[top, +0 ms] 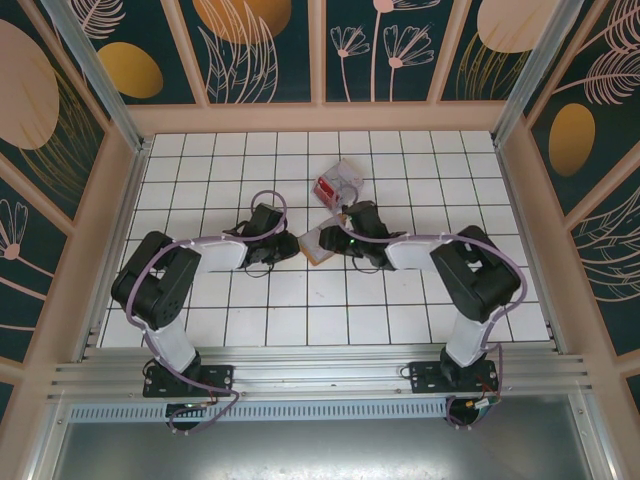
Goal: Put the credit cards into the card holder
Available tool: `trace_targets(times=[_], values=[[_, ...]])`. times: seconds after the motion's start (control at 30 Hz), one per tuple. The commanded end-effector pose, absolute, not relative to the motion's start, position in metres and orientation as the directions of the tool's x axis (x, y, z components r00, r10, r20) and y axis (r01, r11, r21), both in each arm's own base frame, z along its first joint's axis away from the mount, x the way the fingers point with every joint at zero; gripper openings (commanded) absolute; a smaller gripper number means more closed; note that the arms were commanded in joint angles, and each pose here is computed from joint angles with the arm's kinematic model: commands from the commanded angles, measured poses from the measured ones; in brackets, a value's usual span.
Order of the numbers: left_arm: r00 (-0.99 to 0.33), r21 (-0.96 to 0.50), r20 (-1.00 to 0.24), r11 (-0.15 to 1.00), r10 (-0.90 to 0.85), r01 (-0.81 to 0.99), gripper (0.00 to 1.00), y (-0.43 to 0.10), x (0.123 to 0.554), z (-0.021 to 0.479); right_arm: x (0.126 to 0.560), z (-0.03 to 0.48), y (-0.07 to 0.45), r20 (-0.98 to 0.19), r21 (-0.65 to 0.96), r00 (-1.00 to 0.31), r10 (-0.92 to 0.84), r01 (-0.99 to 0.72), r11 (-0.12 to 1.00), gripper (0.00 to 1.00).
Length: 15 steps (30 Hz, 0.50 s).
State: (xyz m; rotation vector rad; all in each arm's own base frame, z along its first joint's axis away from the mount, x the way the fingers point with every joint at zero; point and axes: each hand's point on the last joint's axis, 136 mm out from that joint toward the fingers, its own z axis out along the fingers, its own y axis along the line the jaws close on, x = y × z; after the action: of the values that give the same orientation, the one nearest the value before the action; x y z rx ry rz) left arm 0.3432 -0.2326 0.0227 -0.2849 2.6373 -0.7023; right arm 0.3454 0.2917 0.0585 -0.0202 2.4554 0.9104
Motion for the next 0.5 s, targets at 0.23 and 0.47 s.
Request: trace_targets(times=[0.23,0.47], values=[[-0.874,-0.541,-0.388,0.84,-0.294,-0.042,0.28,-0.243,0.366,0.067,0.372,0.083,0.246,-0.492,0.561,-0.86,0.133,-0.197,0.804,0.48],[-0.897,-0.587,-0.374,0.809,-0.234,0.033,0.28,-0.292,0.372,0.074,0.38,0.056,0.25,-0.425,0.567,-0.903,0.056,-0.218,0.794,0.46]])
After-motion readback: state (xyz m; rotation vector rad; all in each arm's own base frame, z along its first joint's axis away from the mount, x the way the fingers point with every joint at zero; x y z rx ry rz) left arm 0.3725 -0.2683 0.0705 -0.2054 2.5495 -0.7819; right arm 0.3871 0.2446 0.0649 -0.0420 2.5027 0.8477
